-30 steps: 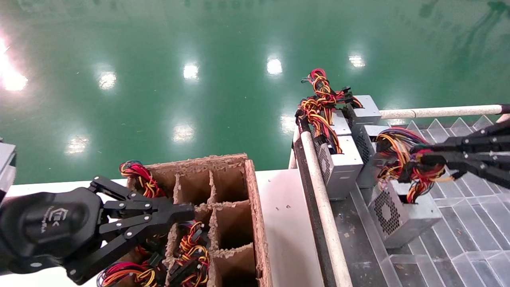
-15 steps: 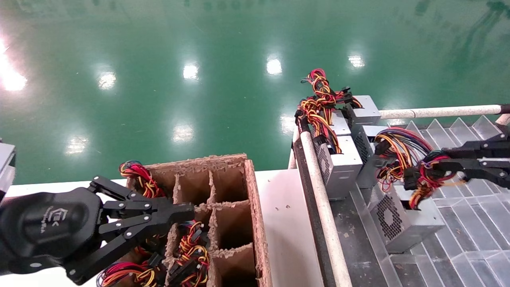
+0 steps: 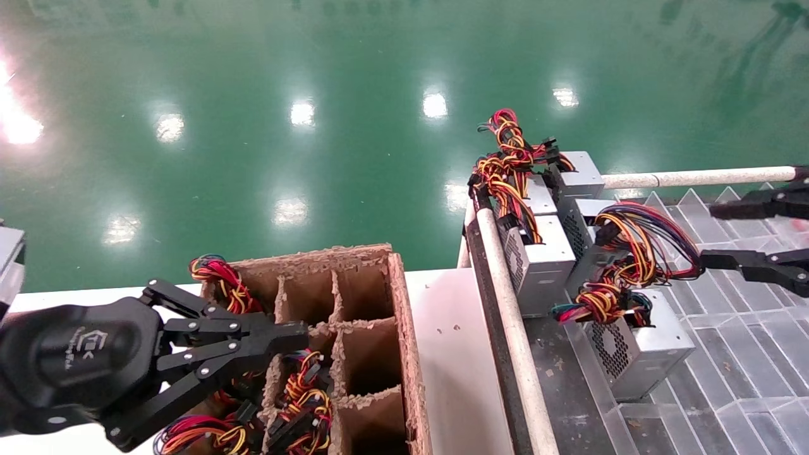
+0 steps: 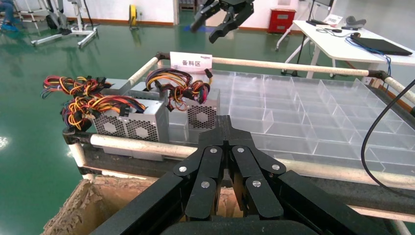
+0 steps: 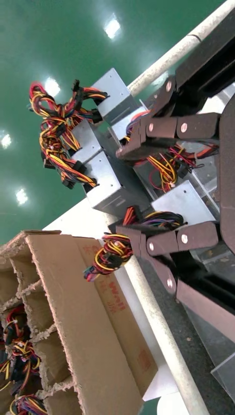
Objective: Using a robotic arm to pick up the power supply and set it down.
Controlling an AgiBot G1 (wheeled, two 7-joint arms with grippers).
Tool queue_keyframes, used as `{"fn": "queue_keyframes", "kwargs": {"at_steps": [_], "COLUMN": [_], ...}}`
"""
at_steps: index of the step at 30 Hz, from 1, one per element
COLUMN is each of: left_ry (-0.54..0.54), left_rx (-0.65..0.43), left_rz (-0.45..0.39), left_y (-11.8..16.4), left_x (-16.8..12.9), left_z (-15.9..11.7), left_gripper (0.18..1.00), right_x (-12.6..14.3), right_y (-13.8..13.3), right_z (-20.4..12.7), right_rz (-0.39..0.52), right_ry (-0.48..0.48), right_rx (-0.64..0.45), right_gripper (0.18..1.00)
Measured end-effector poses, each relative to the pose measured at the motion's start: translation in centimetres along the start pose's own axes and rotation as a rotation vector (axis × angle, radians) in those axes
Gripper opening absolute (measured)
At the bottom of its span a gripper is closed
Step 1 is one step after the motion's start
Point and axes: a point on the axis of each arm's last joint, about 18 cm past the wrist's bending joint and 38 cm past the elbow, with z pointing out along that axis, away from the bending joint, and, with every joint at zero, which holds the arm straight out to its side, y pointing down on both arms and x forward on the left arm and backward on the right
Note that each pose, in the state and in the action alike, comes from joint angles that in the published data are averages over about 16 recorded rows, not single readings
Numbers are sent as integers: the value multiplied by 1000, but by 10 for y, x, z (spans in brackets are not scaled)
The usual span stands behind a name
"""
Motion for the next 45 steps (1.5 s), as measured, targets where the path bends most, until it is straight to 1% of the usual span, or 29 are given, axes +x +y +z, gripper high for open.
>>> {"fn": "queue_keyframes", "kwargs": {"at_steps": [2,11,18,24,30,35,41,45], "left_ry": [0,0,0,0,0,0,0,0], "left_rx": [0,0,0,0,0,0,0,0], "left_rz": [0,0,0,0,0,0,0,0], "left_y": [0,0,0,0,0,0,0,0], "left_x": [0,0,0,0,0,0,0,0], "left_z": [0,0,0,0,0,0,0,0], "left_gripper": [192,191,192,192,197,209,247,298], "right_x": [0,-5,-13,-24,-36,-47,-61,-71], "right_y": [-4,-20,-27,-30,-32,-33,-33,-32], "right_z": [0,10,33,57,79,95,111,120], "right_rz": [-7,-41,-54,-58,-55,-49,-36,-25], "right_ry": [0,-30,-89,-151,-208,-250,-294,-318], "right_rx": [16,86,124,162,204,242,289,322], "right_gripper": [476,685,834,922,976,995,1001,1001]}}
